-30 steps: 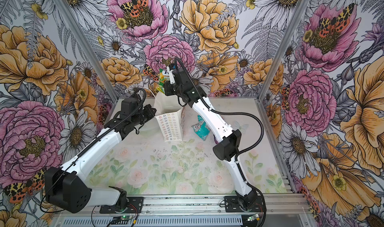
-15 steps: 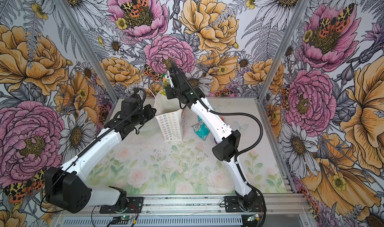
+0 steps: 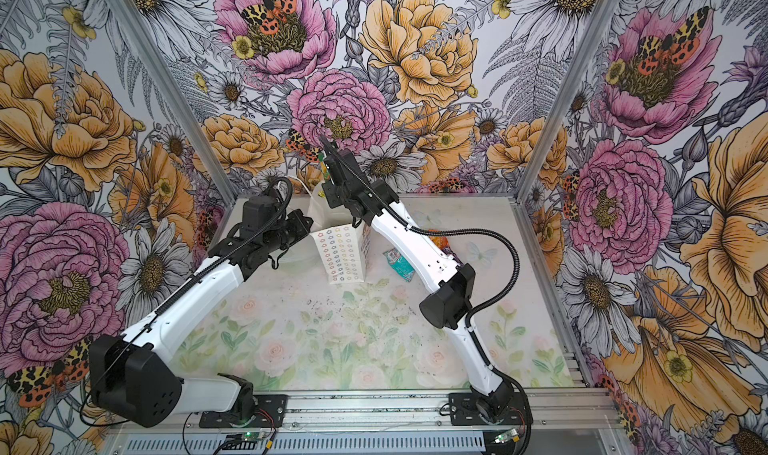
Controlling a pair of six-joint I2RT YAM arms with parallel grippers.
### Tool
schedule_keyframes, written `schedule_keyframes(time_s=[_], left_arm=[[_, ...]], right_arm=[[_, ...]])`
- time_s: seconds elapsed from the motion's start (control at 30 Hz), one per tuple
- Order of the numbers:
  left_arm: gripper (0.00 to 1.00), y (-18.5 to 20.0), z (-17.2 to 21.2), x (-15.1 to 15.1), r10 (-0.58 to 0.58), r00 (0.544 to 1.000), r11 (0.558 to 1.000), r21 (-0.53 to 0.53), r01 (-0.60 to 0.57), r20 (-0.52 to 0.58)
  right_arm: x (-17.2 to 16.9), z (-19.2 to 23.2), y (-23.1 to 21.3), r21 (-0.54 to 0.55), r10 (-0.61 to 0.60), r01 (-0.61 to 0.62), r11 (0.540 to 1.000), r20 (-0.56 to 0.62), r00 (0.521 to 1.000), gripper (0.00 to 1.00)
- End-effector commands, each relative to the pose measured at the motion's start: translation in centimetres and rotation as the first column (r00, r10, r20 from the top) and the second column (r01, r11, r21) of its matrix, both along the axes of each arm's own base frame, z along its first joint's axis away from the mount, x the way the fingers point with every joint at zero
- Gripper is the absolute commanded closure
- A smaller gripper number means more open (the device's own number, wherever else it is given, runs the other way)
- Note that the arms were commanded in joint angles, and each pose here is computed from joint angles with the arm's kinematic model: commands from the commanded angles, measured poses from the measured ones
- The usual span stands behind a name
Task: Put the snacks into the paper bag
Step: 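Lower the FOXS packet into the bag held by the left gripper, then push the FOXS packet down inside the bag with the right gripper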
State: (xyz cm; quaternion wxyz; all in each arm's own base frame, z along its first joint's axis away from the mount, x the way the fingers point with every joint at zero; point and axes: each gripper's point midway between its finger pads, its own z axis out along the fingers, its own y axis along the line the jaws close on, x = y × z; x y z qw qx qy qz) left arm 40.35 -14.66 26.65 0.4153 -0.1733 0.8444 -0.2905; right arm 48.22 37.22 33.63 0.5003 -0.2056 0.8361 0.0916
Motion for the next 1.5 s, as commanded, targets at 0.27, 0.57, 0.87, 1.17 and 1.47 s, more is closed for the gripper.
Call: schedule_keyframes(time_s=[0.27, 0.57, 0.87, 1.17, 1.47], left_arm=[[1.0, -0.2, -0.3, -0.5, -0.01, 1.0, 1.0, -0.005, 0.01, -0.009], [1.0, -0.2, -0.4, -0.4, -0.012, 1.0, 1.0, -0.005, 0.011, -0.012], [1.0, -0.2, -0.6, -0.5, -0.01, 1.0, 1.0, -0.006, 0.01, -0.016], [1.0, -0.1, -0.7, -0.4, -0.009, 1.0, 1.0, -0.006, 0.009, -0.016], [1.0, -0.1, -0.8, -0.1, -0.008, 1.0, 1.0, -0.007, 0.008, -0.02]], right_arm=[[0.9, -0.5, -0.7, -0.04, -0.083, 0.085, 0.996, 0.036, 0.996, 0.95], [0.9, -1.5, 0.0, -0.002, -0.075, 0.075, 0.997, -0.003, 0.997, 0.94], [1.2, -2.1, 0.2, 0.029, -0.097, 0.097, 0.995, -0.025, 0.995, 0.93], [2.6, -3.1, 0.1, 0.045, -0.117, 0.117, 0.992, -0.018, 0.993, 0.93], [3.1, -3.7, 0.4, 0.039, -0.107, 0.108, 0.993, -0.015, 0.994, 0.93]])
